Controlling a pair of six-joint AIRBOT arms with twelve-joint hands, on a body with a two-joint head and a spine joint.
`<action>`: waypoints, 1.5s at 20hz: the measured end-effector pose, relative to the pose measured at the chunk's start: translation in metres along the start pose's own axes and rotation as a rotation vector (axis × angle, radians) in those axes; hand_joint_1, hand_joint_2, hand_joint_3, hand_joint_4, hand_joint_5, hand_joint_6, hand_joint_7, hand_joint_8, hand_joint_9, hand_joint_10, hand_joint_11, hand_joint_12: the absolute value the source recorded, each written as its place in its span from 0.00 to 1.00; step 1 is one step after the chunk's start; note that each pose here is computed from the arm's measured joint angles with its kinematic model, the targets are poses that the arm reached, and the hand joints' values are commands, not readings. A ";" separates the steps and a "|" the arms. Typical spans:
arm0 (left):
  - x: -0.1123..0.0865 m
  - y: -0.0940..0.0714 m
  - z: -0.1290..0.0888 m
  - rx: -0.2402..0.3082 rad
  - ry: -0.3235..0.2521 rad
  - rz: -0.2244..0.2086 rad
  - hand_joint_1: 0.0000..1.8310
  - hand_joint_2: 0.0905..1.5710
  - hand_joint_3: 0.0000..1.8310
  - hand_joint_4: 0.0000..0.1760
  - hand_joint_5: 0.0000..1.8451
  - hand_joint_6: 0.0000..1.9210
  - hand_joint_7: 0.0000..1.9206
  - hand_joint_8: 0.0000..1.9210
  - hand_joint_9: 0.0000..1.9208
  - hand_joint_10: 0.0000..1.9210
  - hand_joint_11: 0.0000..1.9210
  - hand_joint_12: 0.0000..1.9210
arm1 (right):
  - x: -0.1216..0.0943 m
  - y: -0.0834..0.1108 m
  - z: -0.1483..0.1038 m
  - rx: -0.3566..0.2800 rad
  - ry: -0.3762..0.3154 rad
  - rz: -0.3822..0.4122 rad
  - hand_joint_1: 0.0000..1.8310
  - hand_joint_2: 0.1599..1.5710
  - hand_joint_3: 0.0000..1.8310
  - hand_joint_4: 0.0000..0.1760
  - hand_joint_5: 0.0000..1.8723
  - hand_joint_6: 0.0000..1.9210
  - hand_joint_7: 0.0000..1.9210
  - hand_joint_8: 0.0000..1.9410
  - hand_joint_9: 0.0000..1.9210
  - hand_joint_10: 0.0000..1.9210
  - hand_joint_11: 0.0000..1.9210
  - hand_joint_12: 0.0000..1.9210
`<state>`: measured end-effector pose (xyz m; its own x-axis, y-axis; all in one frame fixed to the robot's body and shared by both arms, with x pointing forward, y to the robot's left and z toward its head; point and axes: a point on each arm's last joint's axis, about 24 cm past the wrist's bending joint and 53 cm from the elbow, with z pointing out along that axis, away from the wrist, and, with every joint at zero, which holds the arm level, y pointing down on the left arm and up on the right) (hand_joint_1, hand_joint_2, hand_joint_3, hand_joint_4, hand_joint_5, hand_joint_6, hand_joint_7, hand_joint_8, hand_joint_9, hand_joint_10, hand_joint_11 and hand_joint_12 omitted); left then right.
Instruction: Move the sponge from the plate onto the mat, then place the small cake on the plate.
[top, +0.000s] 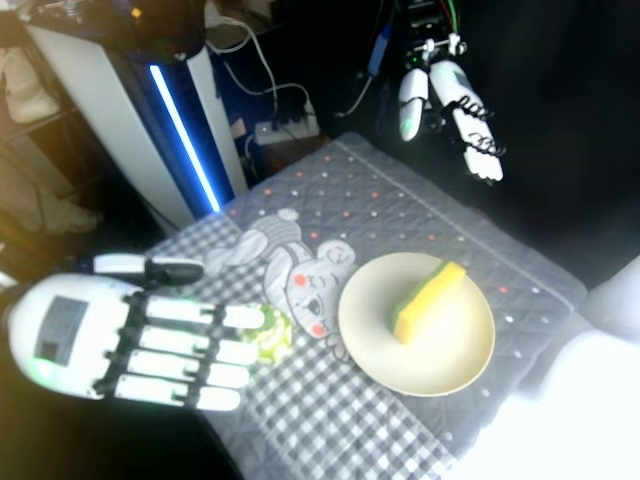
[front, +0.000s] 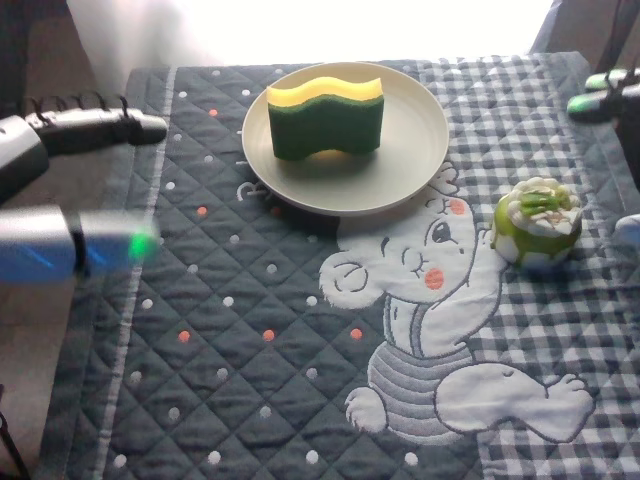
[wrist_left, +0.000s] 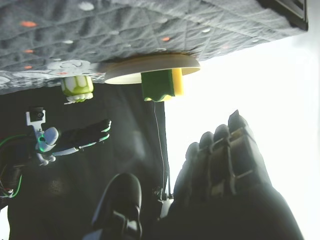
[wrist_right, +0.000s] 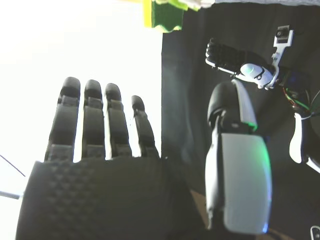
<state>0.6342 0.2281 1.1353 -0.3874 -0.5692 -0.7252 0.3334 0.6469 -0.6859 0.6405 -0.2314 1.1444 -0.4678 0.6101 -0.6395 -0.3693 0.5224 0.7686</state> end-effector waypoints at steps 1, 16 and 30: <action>0.003 0.000 0.003 0.001 0.006 -0.002 0.49 0.60 0.00 0.37 0.16 0.00 0.10 0.00 0.10 0.01 0.00 0.36 | 0.001 -0.001 0.000 0.004 0.003 0.002 0.41 0.64 0.00 0.27 0.24 0.00 0.17 0.00 0.16 0.00 0.16 0.05; 0.023 -0.057 0.182 0.020 0.112 0.295 0.47 0.52 0.00 0.68 0.21 0.00 0.20 0.00 0.19 0.00 0.00 0.46 | 0.017 0.012 0.000 -0.047 0.061 -0.031 0.32 0.65 0.00 0.74 0.24 0.00 0.16 0.00 0.15 0.00 0.16 0.03; 0.052 -0.035 0.237 -0.116 0.189 0.354 0.69 0.67 0.00 0.00 0.62 0.27 0.53 0.59 0.58 0.30 0.47 0.57 | 0.023 0.015 0.000 -0.067 0.081 -0.042 0.34 0.65 0.00 0.68 0.28 0.01 0.18 0.00 0.18 0.01 0.19 0.04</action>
<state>0.8060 0.0554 1.1071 -0.4211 -0.2051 -0.8835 0.3792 0.8451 -0.3769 0.6242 -0.2100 1.1415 -0.5129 0.5368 -0.6699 -0.4420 0.5038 0.7422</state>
